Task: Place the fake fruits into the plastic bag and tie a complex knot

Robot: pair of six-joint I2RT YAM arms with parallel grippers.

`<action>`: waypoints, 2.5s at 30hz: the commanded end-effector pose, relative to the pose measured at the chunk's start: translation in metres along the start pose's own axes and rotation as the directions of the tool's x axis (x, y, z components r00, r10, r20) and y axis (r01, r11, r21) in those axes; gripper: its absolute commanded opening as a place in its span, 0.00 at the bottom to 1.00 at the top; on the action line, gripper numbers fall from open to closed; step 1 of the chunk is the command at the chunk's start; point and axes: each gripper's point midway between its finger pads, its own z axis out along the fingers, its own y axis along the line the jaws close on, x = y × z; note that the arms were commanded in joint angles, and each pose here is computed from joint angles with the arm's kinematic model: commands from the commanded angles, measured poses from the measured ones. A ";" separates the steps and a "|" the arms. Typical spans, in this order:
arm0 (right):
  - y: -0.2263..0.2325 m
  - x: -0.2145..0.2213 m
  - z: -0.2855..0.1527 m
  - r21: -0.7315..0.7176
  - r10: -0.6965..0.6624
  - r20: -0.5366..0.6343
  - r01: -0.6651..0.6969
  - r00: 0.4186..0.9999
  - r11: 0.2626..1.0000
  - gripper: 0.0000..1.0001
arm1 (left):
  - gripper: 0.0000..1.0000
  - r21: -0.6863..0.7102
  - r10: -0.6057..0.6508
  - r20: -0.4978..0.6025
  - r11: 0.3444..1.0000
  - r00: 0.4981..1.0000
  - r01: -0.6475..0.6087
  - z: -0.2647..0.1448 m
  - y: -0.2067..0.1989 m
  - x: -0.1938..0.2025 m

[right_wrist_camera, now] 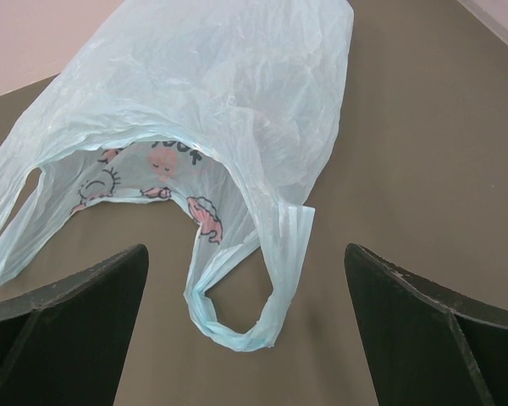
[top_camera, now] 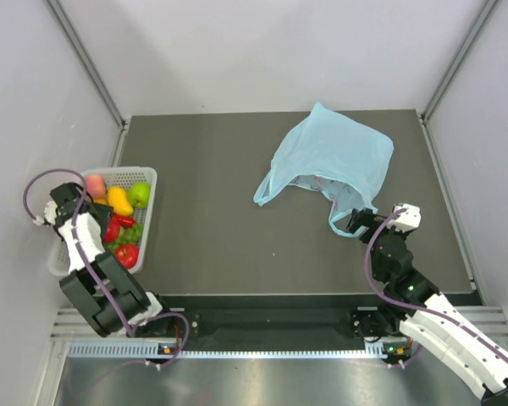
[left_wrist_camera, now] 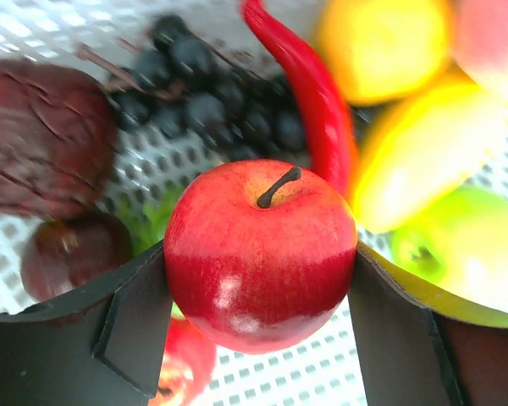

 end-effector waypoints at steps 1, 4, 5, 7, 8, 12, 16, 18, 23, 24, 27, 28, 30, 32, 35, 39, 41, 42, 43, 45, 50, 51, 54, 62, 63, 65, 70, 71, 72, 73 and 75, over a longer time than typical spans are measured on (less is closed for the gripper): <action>0.005 -0.009 0.000 -0.017 0.024 0.030 -0.023 0.999 1.000 1.00 | 0.32 0.197 0.018 0.047 0.980 0.999 -0.027 -0.025 -0.031 -0.002; 0.006 -0.009 0.000 -0.020 0.021 0.029 -0.020 0.999 1.000 1.00 | 0.29 0.352 0.057 0.057 0.933 0.997 -0.074 -0.049 -0.058 0.000; 0.006 -0.009 0.000 -0.020 0.021 0.029 -0.020 0.999 1.000 1.00 | 0.26 0.387 0.075 0.067 0.917 0.995 -0.095 -0.058 -0.067 0.000; 0.006 -0.009 0.001 -0.020 0.019 0.029 -0.019 0.999 1.000 1.00 | 0.26 0.453 0.134 0.096 0.877 0.986 -0.163 -0.078 -0.088 0.007; 0.007 -0.010 0.001 -0.024 0.021 0.031 -0.020 0.999 1.000 1.00 | 0.24 0.469 0.151 0.099 0.864 0.984 -0.180 -0.085 -0.094 0.010; 0.010 -0.009 0.001 -0.039 0.006 0.028 -0.005 1.000 0.999 1.00 | 0.20 0.618 0.320 0.071 0.730 0.945 -0.293 -0.131 -0.137 0.078; 0.022 -0.019 0.000 -0.073 -0.034 -0.009 0.033 0.999 0.997 1.00 | 0.16 0.727 0.437 0.053 0.600 0.898 -0.334 -0.172 -0.163 0.146; 0.026 -0.029 0.003 -0.043 -0.085 -0.054 0.082 0.995 0.996 1.00 | 0.15 0.770 0.505 0.060 0.526 0.861 -0.362 -0.196 -0.169 0.185; 0.046 -0.062 0.020 -0.010 -0.276 -0.132 0.277 0.952 0.961 0.97 | 0.13 0.799 0.581 0.105 0.434 0.807 -0.416 -0.224 -0.175 0.232; 0.051 -0.065 0.023 -0.023 -0.310 -0.144 0.310 0.940 0.951 0.95 | 0.12 0.812 0.611 0.109 0.400 0.784 -0.425 -0.233 -0.173 0.247; 0.061 -0.073 0.035 -0.029 -0.429 -0.183 0.431 0.885 0.902 0.93 | 0.12 0.828 0.660 0.123 0.344 0.741 -0.443 -0.245 -0.169 0.272; 0.061 -0.076 0.041 -0.001 -0.458 -0.199 0.467 0.866 0.884 0.93 | 0.12 0.830 0.674 0.130 0.328 0.728 -0.452 -0.247 -0.168 0.277; 0.064 -0.073 0.046 -0.019 -0.513 -0.210 0.521 0.832 0.853 0.93 | 0.13 0.838 0.702 0.138 0.293 0.698 -0.460 -0.254 -0.164 0.291; 0.071 -0.065 0.051 -0.063 -0.551 -0.225 0.552 0.804 0.831 0.93 | 0.13 0.841 0.715 0.153 0.268 0.682 -0.470 -0.257 -0.163 0.296; 0.083 -0.052 0.057 -0.160 -0.640 -0.243 0.620 0.729 0.768 0.92 | 0.13 0.846 0.718 0.179 0.237 0.673 -0.477 -0.263 -0.162 0.295; 0.090 -0.037 0.065 -0.232 -0.718 -0.269 0.681 0.642 0.695 0.90 | 0.13 0.848 0.735 0.197 0.205 0.649 -0.490 -0.269 -0.158 0.291; 0.087 -0.033 0.072 -0.219 -0.747 -0.283 0.718 0.601 0.661 0.89 | 0.13 0.853 0.753 0.193 0.188 0.629 -0.487 -0.275 -0.152 0.291; 0.085 -0.034 0.075 -0.202 -0.760 -0.287 0.739 0.583 0.643 0.89 | 0.14 0.858 0.754 0.194 0.180 0.627 -0.481 -0.277 -0.152 0.291; 0.084 -0.031 0.080 -0.197 -0.780 -0.297 0.765 0.550 0.614 0.89 | 0.14 0.861 0.757 0.193 0.175 0.624 -0.478 -0.279 -0.150 0.291; 0.083 -0.032 0.087 -0.177 -0.802 -0.301 0.796 0.516 0.579 0.89 | 0.14 0.864 0.760 0.204 0.157 0.617 -0.479 -0.284 -0.149 0.289; 0.078 -0.019 0.106 -0.168 -0.837 -0.339 0.848 0.429 0.502 0.85 | 0.14 0.833 0.782 0.230 0.149 0.579 -0.532 -0.279 -0.146 0.284; 0.078 -0.017 0.108 -0.175 -0.838 -0.343 0.848 0.425 0.501 0.83 | 0.14 0.830 0.779 0.247 0.137 0.576 -0.541 -0.283 -0.148 0.281; 0.071 -0.013 0.117 -0.168 -0.836 -0.358 0.852 0.416 0.496 0.73 | 0.14 0.815 0.781 0.264 0.133 0.566 -0.564 -0.282 -0.148 0.276; 0.059 -0.006 0.141 -0.129 -0.812 -0.409 0.854 0.417 0.503 0.42 | 0.15 0.815 0.766 0.268 0.143 0.584 -0.562 -0.283 -0.143 0.270; 0.063 -0.007 0.143 -0.131 -0.809 -0.402 0.848 0.428 0.513 0.34 | 0.15 0.816 0.768 0.269 0.139 0.581 -0.562 -0.283 -0.142 0.270; 0.072 -0.008 0.142 -0.148 -0.802 -0.397 0.831 0.447 0.536 0.14 | 0.15 0.827 0.785 0.274 0.103 0.556 -0.553 -0.283 -0.137 0.276; 0.099 -0.012 0.131 -0.164 -0.774 -0.395 0.791 0.495 0.589 0.00 | 0.14 0.868 0.821 0.251 0.044 0.513 -0.495 -0.284 -0.128 0.296; 0.114 -0.020 0.130 -0.165 -0.761 -0.380 0.771 0.526 0.615 0.00 | 0.14 0.886 0.827 0.242 0.025 0.508 -0.463 -0.286 -0.125 0.304; 0.115 -0.016 0.123 -0.171 -0.740 -0.414 0.753 0.530 0.635 0.00 | 0.14 0.895 0.827 0.241 0.012 0.508 -0.445 -0.288 -0.123 0.306; 0.124 -0.016 0.119 -0.178 -0.729 -0.417 0.737 0.543 0.652 0.00 | 0.14 0.908 0.814 0.250 -0.010 0.524 -0.418 -0.293 -0.128 0.308; 0.133 -0.018 0.112 -0.167 -0.683 -0.456 0.699 0.571 0.696 0.00 | 0.14 0.923 0.824 0.235 -0.022 0.516 -0.385 -0.291 -0.121 0.317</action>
